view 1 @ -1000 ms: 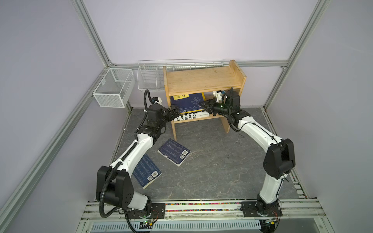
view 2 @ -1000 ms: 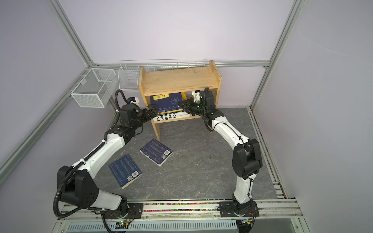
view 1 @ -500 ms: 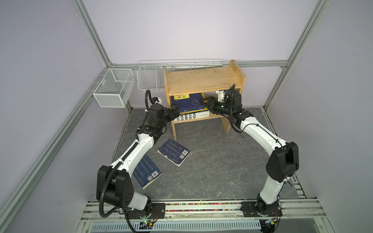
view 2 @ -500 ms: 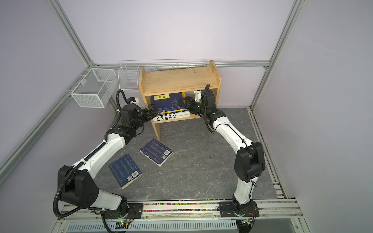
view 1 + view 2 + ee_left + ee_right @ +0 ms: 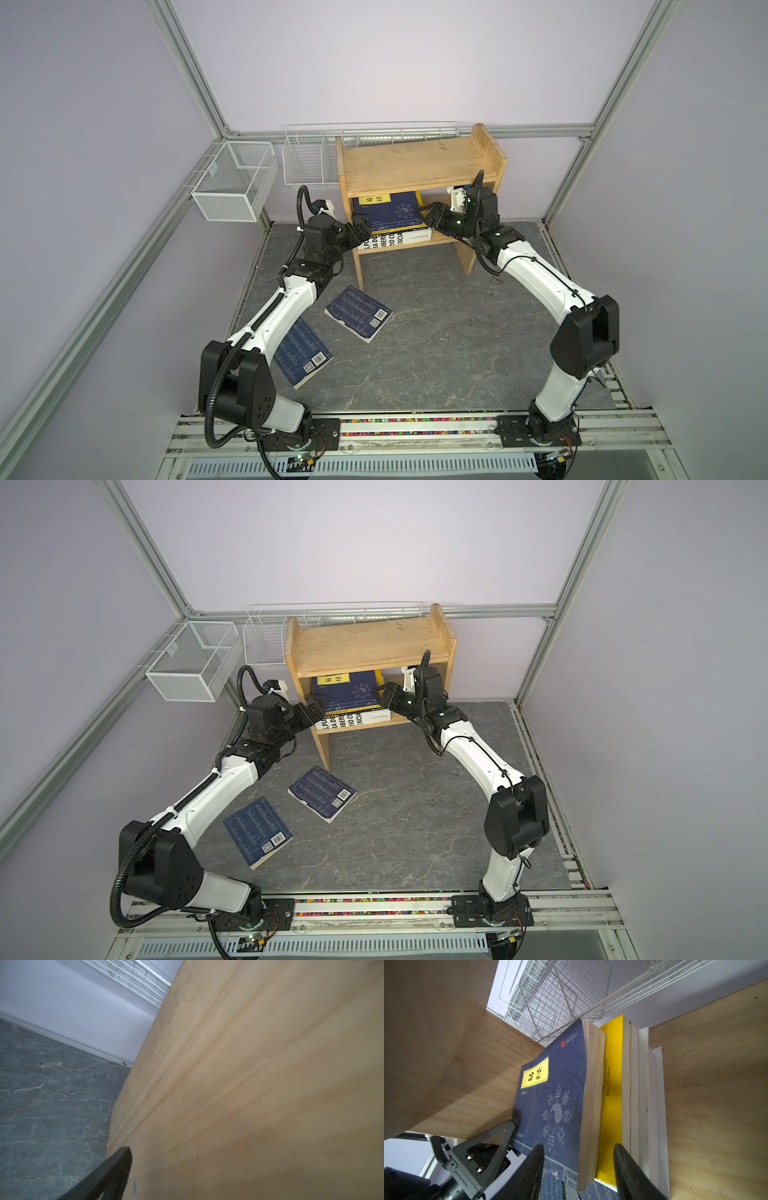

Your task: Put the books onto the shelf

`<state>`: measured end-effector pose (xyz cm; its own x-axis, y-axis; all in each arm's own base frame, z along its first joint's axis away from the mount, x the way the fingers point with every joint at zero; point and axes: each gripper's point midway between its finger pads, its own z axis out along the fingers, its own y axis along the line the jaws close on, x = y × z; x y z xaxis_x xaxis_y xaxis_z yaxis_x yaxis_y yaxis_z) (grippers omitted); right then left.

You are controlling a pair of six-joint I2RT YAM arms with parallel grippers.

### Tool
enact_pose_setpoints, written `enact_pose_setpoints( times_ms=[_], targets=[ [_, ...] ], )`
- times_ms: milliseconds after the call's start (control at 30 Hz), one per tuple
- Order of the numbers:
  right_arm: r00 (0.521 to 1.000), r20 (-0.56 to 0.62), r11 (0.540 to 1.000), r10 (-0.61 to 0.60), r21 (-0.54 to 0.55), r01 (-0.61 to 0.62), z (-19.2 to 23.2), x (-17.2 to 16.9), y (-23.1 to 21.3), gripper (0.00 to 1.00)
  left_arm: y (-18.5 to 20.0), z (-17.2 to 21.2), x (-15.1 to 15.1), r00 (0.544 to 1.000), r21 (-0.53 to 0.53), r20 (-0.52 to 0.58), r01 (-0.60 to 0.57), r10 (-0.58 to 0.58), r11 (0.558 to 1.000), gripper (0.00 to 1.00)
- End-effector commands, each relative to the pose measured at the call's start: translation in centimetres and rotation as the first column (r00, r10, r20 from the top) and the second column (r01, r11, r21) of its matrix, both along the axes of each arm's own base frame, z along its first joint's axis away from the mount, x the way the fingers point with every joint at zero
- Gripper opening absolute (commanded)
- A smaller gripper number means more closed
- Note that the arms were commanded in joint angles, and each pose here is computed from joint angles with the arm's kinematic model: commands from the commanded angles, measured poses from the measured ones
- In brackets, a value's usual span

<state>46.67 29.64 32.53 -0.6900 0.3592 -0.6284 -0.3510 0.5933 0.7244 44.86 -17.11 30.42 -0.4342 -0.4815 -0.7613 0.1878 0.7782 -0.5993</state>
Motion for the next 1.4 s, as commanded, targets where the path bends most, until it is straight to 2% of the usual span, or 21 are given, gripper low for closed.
enact_pose_setpoints(
  times_ms=[0, 100, 167, 367, 467, 567, 700, 767, 867, 1067, 1133, 1167, 1233, 1367],
  targets=[
    [0.972, 0.223, 0.997, 0.069, 0.028, -0.077, 5.5, -2.1, 0.9, 0.61, -1.8, 5.5, -2.4, 0.971, -0.054, 0.193, 0.155, -0.141, 0.986, 0.99],
    [0.956, 0.278, 0.994, 0.093, 0.029, -0.105, 6.4, -3.0, 1.2, 0.68, -2.3, 8.1, -4.4, 0.934, -0.063, 0.295, 0.23, -0.202, 0.971, 0.99],
    [0.943, 0.321, 0.995, 0.085, 0.028, -0.099, 7.1, -3.7, 0.9, 0.69, -2.3, 8.8, -5.5, 0.922, -0.059, 0.32, 0.251, -0.22, 0.966, 0.99],
    [0.953, 0.303, 0.999, 0.018, 0.02, -0.026, 5.9, -5.8, -0.7, 0.74, -2.0, 6.6, -9.5, 0.92, -0.013, 0.256, 0.311, -0.298, 0.95, 0.99],
    [0.972, 0.231, 0.998, 0.042, -0.055, -0.03, 2.9, -7.8, -0.6, 0.73, -0.6, 3.6, -11.5, 0.952, -0.006, 0.16, 0.265, -0.26, 0.964, 0.99],
    [0.99, 0.132, 0.992, 0.052, -0.125, -0.035, -1.5, -10.2, -0.4, 0.73, 2.9, -1.2, -12.8, 0.997, -0.037, -0.017, 0.075, -0.075, 0.996, 0.99],
    [0.999, 0.037, 0.971, -0.017, -0.237, 0.025, -7.5, -13.1, -1.6, 0.74, 4.9, -7.1, -15.3, 0.987, -0.047, -0.163, -0.015, 0.007, 0.999, 0.99],
    [0.999, 0.027, 0.965, -0.041, -0.26, 0.047, -9.0, -14.1, -2.0, 0.75, 5.4, -9.4, -16.1, 0.977, -0.061, -0.211, -0.043, 0.03, 0.997, 0.99],
    [1.0, 0.03, 0.961, 0.009, -0.278, 0.0, -10.0, -15.5, -1.2, 0.75, 6.1, -13.5, -16.7, 0.946, -0.071, -0.313, -0.106, 0.079, 0.992, 0.99],
    [0.986, -0.012, 0.925, 0.164, -0.345, -0.158, -12.7, -17.0, 2.0, 0.75, 6.7, -21.3, -17.2, 0.845, -0.014, -0.515, -0.179, 0.146, 0.984, 1.0],
    [0.975, -0.034, 0.916, 0.218, -0.339, -0.216, -14.3, -17.5, 3.7, 0.75, 6.6, -22.4, -17.1, 0.822, 0.001, -0.55, -0.178, 0.149, 0.984, 1.0],
    [0.97, -0.043, 0.911, 0.238, -0.338, -0.238, -15.1, -17.6, 4.5, 0.8, 6.5, -22.8, -17.1, 0.811, 0.008, -0.566, -0.178, 0.151, 0.984, 1.0],
    [0.971, -0.056, 0.913, 0.233, -0.332, -0.238, -16.6, -17.2, 5.8, 0.84, 6.5, -23.6, -17.0, 0.792, 0.021, -0.59, -0.183, 0.16, 0.983, 1.0],
    [0.968, -0.084, 0.909, 0.238, -0.332, -0.253, -20.0, -16.3, 8.1, 0.84, 6.5, -24.8, -17.0, 0.771, 0.019, -0.614, -0.198, 0.168, 0.98, 0.99]
  ],
)
